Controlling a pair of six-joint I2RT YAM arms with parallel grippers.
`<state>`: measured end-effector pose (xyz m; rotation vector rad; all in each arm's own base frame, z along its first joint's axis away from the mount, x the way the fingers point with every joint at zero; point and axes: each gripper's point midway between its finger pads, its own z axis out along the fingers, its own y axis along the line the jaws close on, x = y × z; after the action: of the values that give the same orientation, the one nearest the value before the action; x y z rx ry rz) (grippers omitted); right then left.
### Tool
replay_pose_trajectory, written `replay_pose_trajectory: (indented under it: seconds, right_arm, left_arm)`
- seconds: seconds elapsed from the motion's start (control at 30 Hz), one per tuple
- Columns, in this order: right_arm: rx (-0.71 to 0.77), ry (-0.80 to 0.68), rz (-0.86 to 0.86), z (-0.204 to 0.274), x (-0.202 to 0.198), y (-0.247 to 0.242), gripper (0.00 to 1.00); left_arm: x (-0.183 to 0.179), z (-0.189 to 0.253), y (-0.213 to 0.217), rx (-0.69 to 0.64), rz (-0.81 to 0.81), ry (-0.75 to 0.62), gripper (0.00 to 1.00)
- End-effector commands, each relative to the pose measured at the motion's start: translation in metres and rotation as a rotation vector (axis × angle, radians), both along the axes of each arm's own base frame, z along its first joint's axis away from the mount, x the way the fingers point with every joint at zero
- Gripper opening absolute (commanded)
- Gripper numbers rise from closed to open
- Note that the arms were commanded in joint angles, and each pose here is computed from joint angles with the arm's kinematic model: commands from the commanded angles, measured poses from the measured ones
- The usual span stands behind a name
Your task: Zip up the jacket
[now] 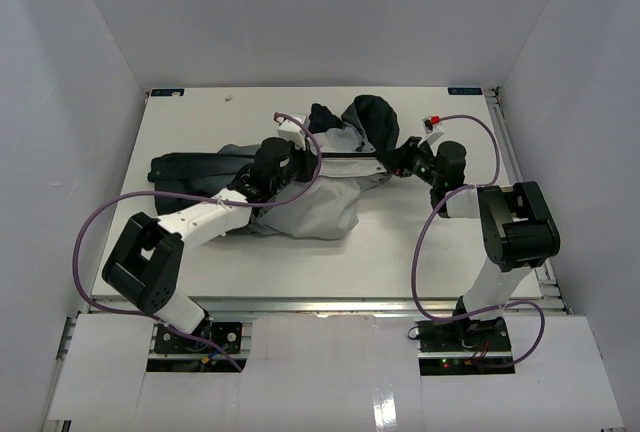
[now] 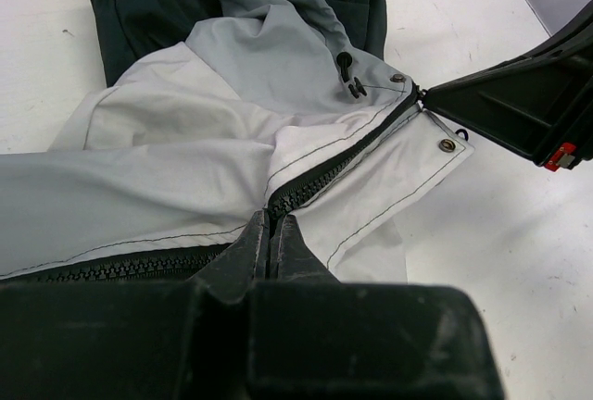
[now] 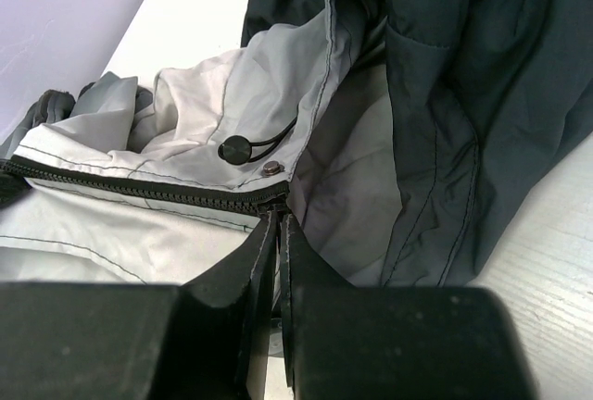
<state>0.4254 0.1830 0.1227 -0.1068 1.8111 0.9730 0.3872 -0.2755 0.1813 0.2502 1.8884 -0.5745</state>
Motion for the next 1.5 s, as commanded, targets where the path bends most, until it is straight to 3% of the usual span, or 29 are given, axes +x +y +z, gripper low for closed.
replay_pose_trajectory:
  seconds: [0.0, 0.2, 0.33, 0.37, 0.43, 0.47, 0.53, 0.57, 0.6, 0.63, 0.8, 1.0, 1.17, 1.3, 1.47]
  right_arm:
    - [-0.077, -0.01, -0.227, -0.007, 0.037, -0.056, 0.08]
    - [-0.166, -0.038, -0.284, 0.01, 0.049, -0.07, 0.08]
    - [-0.177, -0.065, -0.286, 0.025, 0.047, -0.072, 0.08]
    - [-0.178, -0.059, -0.287, 0.026, 0.046, -0.073, 0.15]
    - [-0.187, -0.061, -0.291, 0.034, 0.043, -0.073, 0.44]
    - [-0.191, -0.069, -0.299, 0.041, 0.041, -0.075, 0.53]
    - [-0.209, -0.073, -0.324, 0.049, 0.033, -0.08, 0.85]
    - [-0.218, -0.083, -0.343, 0.055, 0.028, -0.084, 0.94]
    - [-0.226, -0.088, -0.363, 0.061, 0.023, -0.088, 0.97]
    - [-0.234, -0.088, -0.376, 0.064, 0.019, -0.091, 0.92]
    - [-0.297, -0.029, -0.468, 0.067, -0.017, -0.109, 0.9]
    - [-0.381, -0.021, -0.565, 0.083, -0.055, -0.11, 0.9]
    - [-0.469, 0.007, -0.47, 0.087, -0.078, -0.066, 0.9]
    - [-0.466, 0.098, -0.421, 0.078, -0.098, -0.048, 0.9]
    - [-0.379, -0.041, -0.249, 0.102, -0.127, -0.012, 0.9]
  left_arm:
    - [0.04, 0.036, 0.031, -0.001, 0.17, -0.092, 0.0]
    - [0.069, 0.036, 0.034, 0.007, 0.189, -0.1, 0.0]
    - [0.068, 0.043, 0.023, -0.008, 0.115, -0.13, 0.04]
    - [0.066, 0.043, 0.02, -0.009, 0.096, -0.128, 0.11]
    - [0.06, 0.051, 0.016, -0.02, 0.056, -0.136, 0.36]
    - [0.058, 0.054, 0.015, -0.022, 0.043, -0.137, 0.46]
    - [0.053, 0.058, 0.016, -0.022, 0.036, -0.135, 0.64]
    - [0.051, 0.064, 0.018, -0.028, 0.043, -0.138, 0.76]
    - [0.049, 0.068, 0.021, -0.032, 0.053, -0.136, 0.9]
    - [0.047, 0.068, 0.024, -0.026, 0.061, -0.124, 0.98]
    - [0.028, 0.079, 0.05, -0.038, 0.168, -0.075, 0.98]
    - [-0.024, 0.089, 0.091, -0.14, 0.253, -0.119, 0.98]
    - [-0.059, 0.078, 0.094, -0.207, 0.196, -0.091, 0.98]
    - [-0.093, 0.073, 0.08, -0.279, 0.054, -0.058, 0.98]
    - [-0.128, 0.08, 0.076, -0.37, -0.048, -0.083, 0.98]
